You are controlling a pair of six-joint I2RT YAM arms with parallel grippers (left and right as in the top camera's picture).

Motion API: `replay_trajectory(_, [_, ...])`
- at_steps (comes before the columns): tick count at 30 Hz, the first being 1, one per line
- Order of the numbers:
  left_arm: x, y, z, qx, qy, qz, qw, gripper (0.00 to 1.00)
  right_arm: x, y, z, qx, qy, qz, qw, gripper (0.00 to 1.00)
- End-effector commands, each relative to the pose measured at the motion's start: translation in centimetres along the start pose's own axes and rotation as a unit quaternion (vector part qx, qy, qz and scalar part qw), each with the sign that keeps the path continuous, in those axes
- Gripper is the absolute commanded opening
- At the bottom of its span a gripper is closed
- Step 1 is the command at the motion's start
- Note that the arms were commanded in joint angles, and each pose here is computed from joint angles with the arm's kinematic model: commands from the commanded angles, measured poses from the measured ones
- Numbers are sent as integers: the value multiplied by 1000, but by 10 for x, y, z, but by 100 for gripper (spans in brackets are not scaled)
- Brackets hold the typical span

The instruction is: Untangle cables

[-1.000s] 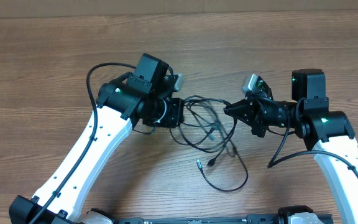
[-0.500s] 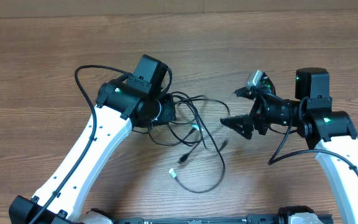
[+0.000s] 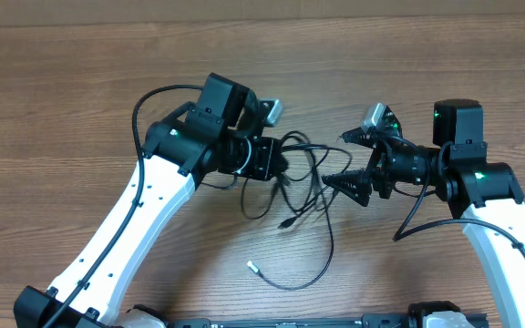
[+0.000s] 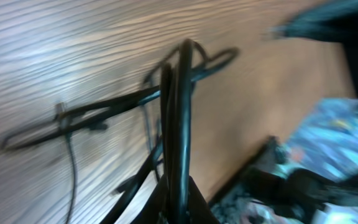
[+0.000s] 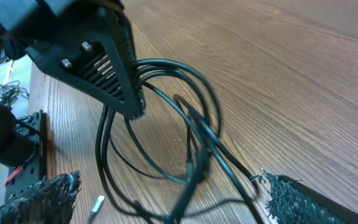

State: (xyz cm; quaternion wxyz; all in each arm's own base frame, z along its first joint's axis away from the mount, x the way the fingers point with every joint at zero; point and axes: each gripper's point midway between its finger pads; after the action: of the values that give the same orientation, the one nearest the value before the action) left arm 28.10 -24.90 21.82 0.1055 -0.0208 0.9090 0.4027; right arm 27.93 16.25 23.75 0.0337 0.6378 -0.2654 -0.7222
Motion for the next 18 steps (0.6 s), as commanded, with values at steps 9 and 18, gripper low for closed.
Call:
replay_trajectory(9, [26,0,-90,184,-101,49,977,4,-11,4,3,-1,14,-13,1000,100])
replay_trajectory(18, [29,3,-100,208,-102,58,971,4,-10,4,1,3,14,-9,1000,51])
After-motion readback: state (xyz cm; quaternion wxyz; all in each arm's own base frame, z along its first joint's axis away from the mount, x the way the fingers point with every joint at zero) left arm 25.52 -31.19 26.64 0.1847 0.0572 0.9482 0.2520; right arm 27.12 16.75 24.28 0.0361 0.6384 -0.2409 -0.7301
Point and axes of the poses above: each gripper's point midway between its finger pads, its own y axis back along the fingers, its own z axis along the line the jaws close on, x = y × z, and after that the axes turned 11 degrees about y, right-handed
